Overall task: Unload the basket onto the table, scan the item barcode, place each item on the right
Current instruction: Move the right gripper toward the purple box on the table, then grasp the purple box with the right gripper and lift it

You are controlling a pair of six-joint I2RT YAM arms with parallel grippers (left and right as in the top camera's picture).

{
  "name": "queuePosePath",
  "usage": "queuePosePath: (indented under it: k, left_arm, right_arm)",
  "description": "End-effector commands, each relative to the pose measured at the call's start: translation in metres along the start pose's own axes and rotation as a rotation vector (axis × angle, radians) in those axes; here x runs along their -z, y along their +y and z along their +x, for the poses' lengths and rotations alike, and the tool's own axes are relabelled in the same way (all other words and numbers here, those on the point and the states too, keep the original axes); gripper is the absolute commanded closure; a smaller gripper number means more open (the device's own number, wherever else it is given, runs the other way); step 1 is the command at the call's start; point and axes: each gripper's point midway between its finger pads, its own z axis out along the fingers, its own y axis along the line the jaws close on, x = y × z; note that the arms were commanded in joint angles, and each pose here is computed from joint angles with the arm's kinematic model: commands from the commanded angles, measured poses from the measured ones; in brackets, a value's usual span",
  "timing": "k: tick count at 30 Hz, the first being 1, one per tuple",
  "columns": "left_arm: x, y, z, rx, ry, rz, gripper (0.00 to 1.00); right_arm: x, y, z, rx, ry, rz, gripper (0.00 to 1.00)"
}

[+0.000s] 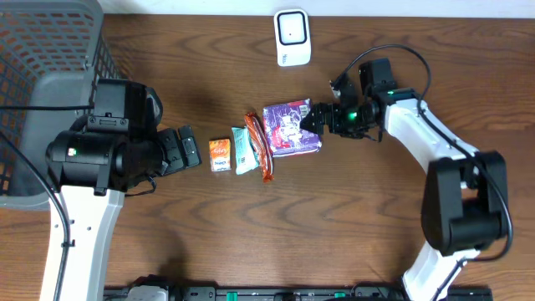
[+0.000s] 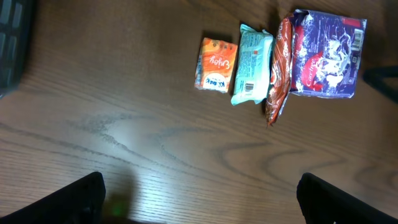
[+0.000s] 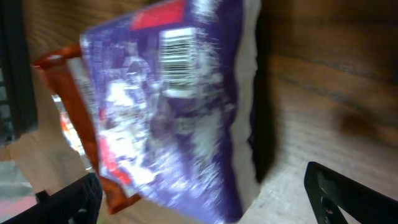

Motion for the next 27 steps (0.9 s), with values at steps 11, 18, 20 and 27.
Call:
queuePosePath:
  k: [11, 18, 20, 27]
  left_arm:
    - [0.0, 0.001, 0.0, -0.016, 0.003, -0.001, 0.02]
    - [0.0, 0.001, 0.0, -0.016, 0.003, -0.001, 0.02]
    - [0.0, 0.001, 0.0, -0.016, 0.003, -0.001, 0.02]
    - [0.0, 0.001, 0.0, -0.016, 0.003, -0.001, 0.02]
  right_arm:
    - [-0.033, -0.009, 0.011, -0.013, 0.083, -0.104, 0.5]
    - [-0.016, 0.008, -0.003, -0.01, 0.074, -0.117, 0.99]
    - [-0.002, 0.015, -0.011, -0.01, 0.066, -0.098, 0.99]
    - [0.079, 0.002, -0.042, 0.022, -0.015, 0.363, 0.99]
